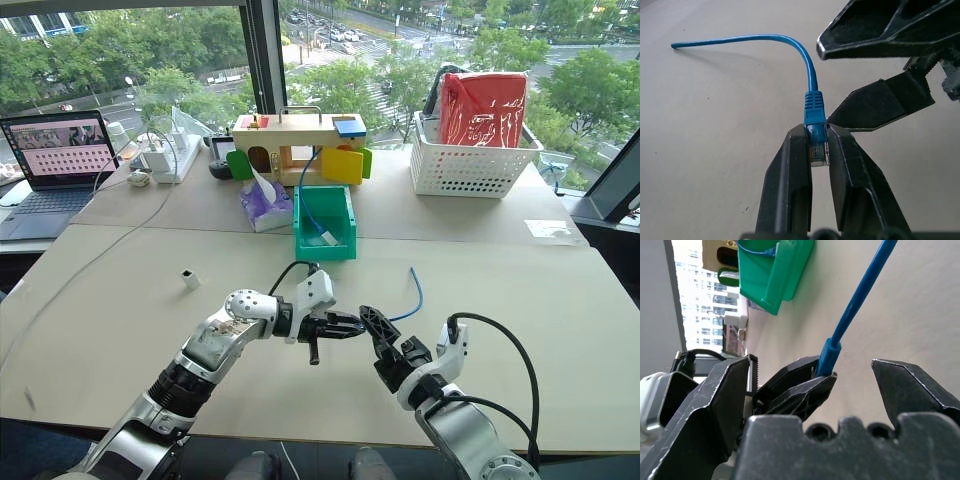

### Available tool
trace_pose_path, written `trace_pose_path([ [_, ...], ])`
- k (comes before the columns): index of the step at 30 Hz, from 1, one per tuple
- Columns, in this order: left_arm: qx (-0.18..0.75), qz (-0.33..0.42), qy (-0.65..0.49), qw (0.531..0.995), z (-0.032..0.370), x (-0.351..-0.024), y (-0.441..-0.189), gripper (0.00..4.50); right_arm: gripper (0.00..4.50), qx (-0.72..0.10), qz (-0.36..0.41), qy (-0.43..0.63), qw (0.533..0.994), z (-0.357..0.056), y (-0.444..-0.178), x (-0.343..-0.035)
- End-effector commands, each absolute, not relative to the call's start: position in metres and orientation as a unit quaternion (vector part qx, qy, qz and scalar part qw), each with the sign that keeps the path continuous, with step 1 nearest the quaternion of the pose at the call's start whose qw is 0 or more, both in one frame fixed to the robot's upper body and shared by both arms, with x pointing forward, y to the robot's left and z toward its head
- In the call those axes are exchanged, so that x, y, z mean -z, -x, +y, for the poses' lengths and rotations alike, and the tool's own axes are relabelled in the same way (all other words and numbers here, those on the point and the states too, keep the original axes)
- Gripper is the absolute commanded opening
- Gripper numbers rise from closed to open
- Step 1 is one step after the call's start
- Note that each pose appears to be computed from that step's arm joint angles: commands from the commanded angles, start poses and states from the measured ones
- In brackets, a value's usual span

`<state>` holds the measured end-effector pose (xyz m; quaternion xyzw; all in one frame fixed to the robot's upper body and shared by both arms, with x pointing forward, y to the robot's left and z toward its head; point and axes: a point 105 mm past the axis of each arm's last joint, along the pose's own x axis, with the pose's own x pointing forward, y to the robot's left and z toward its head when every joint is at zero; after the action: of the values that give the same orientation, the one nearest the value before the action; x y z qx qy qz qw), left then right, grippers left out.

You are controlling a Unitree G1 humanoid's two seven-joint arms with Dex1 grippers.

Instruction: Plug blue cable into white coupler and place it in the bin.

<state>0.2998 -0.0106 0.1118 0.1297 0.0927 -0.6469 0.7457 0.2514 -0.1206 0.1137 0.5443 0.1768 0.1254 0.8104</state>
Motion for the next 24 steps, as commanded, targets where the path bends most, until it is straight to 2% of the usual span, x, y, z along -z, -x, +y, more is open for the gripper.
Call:
trace_pose_path([
  [1, 0.661, 0.069, -0.131, 0.736, -0.0172, -0.1228, -0.2946, 0.09, 4.50, -0.147, 0.148, -0.545, 0.812, -0.1184, -0.2529, -0.1269],
  [7, 0.663, 0.068, -0.131, 0.734, -0.0191, -0.1223, -0.2950, 0.09, 4.50, -0.151, 0.148, -0.549, 0.809, -0.1171, -0.2514, -0.1262],
  [9, 0.664, 0.068, -0.130, 0.733, -0.0199, -0.1220, -0.2949, 0.09, 3.99, -0.156, 0.154, -0.542, 0.811, -0.1153, -0.2496, -0.1250],
  [10, 0.664, 0.068, -0.130, 0.733, -0.0203, -0.1219, -0.2949, 0.09, 3.92, -0.157, 0.155, -0.541, 0.812, -0.1148, -0.2492, -0.1247],
  [11, 0.664, 0.068, -0.129, 0.733, -0.0209, -0.1218, -0.2951, 0.09, 3.69, -0.157, 0.155, -0.540, 0.812, -0.1147, -0.2492, -0.1248],
  [12, 0.664, 0.067, -0.129, 0.733, -0.0212, -0.1218, -0.2950, 0.09, 3.11, -0.157, 0.154, -0.540, 0.812, -0.1146, -0.2490, -0.1250],
  [13, 0.664, 0.067, -0.129, 0.733, -0.0216, -0.1218, -0.2950, 0.09, 2.89, -0.157, 0.153, -0.540, 0.812, -0.1147, -0.2491, -0.1252],
  [21, 0.663, 0.068, -0.127, 0.735, -0.0214, -0.1213, -0.2960, 0.09, 0.05, -0.158, 0.145, -0.539, 0.814, -0.1154, -0.2505, -0.1272],
  [24, 0.657, 0.079, -0.118, 0.740, -0.0182, -0.1186, -0.2982, 0.09, 0.05, -0.157, 0.144, -0.539, 0.815, -0.1160, -0.2504, -0.1269],
])
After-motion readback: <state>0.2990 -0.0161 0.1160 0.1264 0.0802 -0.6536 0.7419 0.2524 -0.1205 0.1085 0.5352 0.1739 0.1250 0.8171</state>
